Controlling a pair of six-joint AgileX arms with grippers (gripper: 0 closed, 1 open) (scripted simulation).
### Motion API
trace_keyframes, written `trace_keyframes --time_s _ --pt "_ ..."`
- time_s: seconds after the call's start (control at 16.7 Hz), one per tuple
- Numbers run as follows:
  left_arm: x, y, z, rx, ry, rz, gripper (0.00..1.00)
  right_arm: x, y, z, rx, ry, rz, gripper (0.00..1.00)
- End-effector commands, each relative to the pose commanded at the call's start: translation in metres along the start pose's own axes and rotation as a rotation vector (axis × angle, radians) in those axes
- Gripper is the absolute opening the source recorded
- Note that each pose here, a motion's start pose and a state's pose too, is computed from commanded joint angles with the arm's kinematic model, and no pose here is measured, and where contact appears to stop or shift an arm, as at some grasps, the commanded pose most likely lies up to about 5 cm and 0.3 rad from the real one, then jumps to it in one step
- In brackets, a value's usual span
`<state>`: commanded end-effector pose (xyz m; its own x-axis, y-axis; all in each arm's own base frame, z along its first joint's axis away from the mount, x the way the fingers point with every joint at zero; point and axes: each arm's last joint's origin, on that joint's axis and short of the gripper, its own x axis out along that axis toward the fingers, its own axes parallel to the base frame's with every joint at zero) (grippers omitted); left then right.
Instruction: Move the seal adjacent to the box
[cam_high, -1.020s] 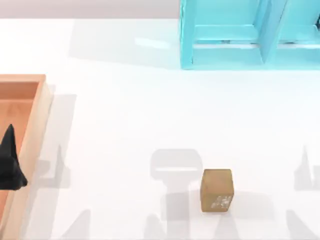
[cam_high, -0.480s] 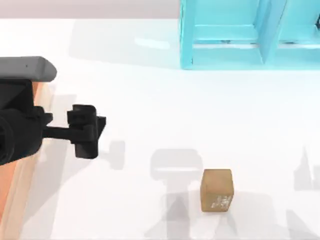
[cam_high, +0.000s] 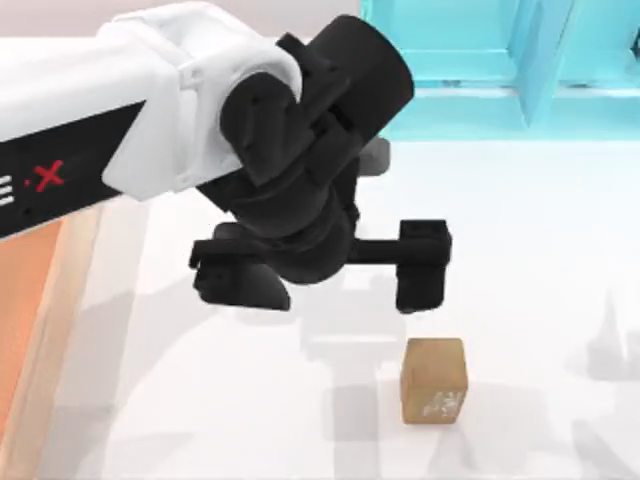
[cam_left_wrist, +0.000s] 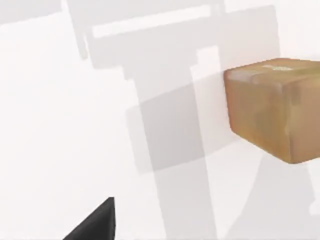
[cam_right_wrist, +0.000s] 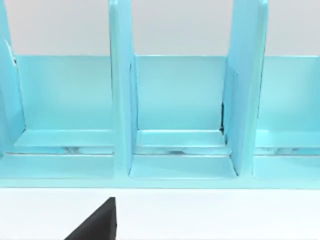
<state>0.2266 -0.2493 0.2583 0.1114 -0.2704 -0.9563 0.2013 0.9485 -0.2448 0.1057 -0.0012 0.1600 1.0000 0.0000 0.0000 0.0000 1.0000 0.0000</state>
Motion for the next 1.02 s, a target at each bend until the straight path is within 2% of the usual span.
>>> trace_keyframes --time_s 0.24,0.48,0.72,1.02 --pt "0.032 -0.054 0.012 -0.059 0.129 0.125 1.00 0.000 0.000 0.000 0.000 0.000 0.000 1.00" --pt "0.055 -0.088 0.020 -0.118 0.164 0.224 1.00 0.000 0.000 0.000 0.000 0.000 0.000 1.00" --pt "0.059 -0.102 0.024 -0.160 0.147 0.261 1.00 0.000 0.000 0.000 0.000 0.000 0.000 1.00" --pt "0.060 -0.104 0.025 -0.167 0.143 0.266 1.00 0.000 0.000 0.000 0.000 0.000 0.000 1.00"
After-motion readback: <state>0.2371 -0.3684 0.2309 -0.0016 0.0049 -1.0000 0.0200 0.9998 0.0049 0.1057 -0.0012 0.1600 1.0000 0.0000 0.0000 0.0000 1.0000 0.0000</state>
